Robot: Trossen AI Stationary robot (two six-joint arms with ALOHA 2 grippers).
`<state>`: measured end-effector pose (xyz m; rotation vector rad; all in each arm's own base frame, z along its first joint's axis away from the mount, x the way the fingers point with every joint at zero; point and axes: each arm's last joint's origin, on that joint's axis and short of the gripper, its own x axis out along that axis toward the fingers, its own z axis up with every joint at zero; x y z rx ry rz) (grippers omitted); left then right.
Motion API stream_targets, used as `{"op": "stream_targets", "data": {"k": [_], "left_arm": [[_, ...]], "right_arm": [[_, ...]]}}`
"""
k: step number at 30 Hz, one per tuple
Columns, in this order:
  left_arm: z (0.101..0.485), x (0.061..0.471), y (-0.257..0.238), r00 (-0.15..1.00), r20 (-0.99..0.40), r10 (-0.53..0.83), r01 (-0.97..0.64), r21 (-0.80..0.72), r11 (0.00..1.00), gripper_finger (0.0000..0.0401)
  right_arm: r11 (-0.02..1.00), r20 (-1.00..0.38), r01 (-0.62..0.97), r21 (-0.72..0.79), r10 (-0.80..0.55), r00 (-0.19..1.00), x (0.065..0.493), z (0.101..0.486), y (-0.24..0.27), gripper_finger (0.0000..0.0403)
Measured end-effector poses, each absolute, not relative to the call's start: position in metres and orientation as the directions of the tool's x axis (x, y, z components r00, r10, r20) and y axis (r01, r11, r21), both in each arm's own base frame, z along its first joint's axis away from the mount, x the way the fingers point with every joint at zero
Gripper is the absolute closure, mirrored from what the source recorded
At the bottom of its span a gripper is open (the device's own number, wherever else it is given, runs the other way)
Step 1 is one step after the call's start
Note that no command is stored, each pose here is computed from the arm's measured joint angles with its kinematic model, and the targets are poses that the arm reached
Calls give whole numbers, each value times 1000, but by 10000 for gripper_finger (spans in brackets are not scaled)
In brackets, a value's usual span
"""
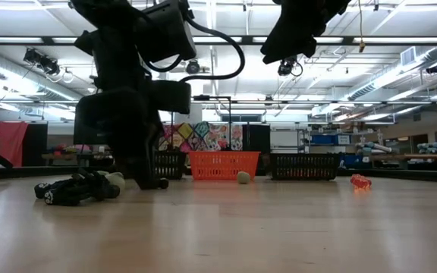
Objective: Sort Halloween decoration
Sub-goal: Put the black skeleton toy into the orange bin
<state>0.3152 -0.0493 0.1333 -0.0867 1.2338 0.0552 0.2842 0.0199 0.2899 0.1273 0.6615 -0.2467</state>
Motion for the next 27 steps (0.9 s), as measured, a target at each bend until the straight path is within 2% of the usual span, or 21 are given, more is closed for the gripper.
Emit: {"op": "stream_targets", "data": {"k": [4,7,13,20,27], "left_arm": [[133,316,-50,337,-941,-4,-116,-46,992,359],[133,316,-51,337,-942,-5,-161,-62,985,388],[138,315,-50,354,-935,14,-188,-57,981,386],[154,313,-35,401,-909,118,-253,14,967,386],[170,314,-9,455,-875,165,-338,2,941,386]], "right_arm": [[963,-621,266,39,-185,761,284,290,20,238],[963,-622,266,38,-186,761,284,290,20,238],[963,-622,265,37,-185,761,284,290,20,238],[964,-620,266,17,-198,759,284,290,19,238],[931,-639,361,-52,-309,705,280,286,16,238]]}}
